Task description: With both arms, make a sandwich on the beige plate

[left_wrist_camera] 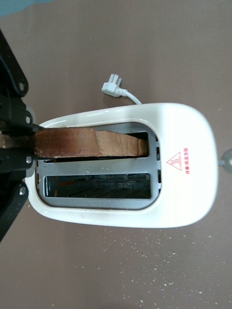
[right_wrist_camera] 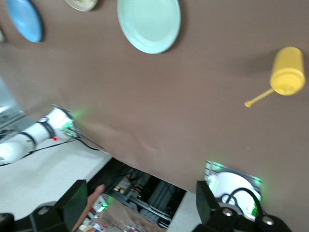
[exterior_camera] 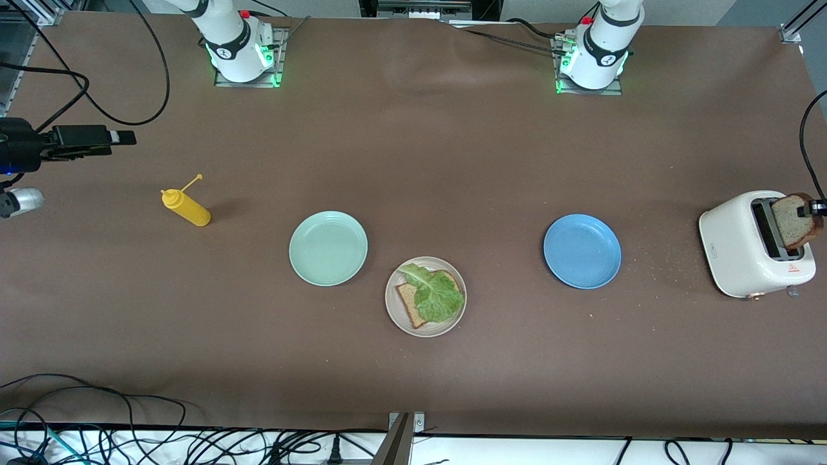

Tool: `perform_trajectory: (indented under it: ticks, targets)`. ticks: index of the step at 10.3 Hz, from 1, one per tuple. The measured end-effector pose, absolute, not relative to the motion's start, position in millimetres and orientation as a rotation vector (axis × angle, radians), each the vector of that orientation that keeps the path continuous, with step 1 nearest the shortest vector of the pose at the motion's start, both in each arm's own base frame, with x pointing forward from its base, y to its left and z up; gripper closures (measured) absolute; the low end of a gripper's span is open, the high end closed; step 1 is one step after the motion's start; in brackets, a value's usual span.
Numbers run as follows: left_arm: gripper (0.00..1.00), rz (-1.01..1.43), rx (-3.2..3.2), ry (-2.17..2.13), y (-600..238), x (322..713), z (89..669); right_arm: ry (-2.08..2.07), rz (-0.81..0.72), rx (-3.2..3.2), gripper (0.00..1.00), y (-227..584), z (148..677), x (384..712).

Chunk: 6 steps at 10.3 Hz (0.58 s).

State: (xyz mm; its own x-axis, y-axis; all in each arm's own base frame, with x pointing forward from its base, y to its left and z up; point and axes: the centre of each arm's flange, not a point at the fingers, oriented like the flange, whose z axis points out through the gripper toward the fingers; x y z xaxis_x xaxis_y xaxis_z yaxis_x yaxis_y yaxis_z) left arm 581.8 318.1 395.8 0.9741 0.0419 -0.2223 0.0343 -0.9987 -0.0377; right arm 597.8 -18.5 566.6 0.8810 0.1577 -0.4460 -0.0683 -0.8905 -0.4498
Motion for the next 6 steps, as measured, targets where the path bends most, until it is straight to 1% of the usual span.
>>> perform_trajectory:
  ticks: [2, 3, 4, 6]
  targets:
    - [0.88, 0.333, -3.086, -0.049, 313.3, 588.7, 426.4, -0.087, 0.642, -2.796, 0.00, 23.6, 583.4, 595.6]
    - [0.91, 0.340, -3.085, -0.031, 304.2, 594.3, 443.3, -0.105, 0.603, -2.895, 0.00, 40.8, 590.0, 594.0]
    - [0.91, 0.335, -3.094, -0.002, 288.6, 602.8, 459.6, -0.113, 0.543, -2.963, 0.00, 47.9, 589.0, 594.8]
    - [0.91, 0.269, -3.247, 0.016, 254.1, 617.3, 478.7, -0.096, 0.417, -3.030, 0.00, 33.1, 574.6, 597.1]
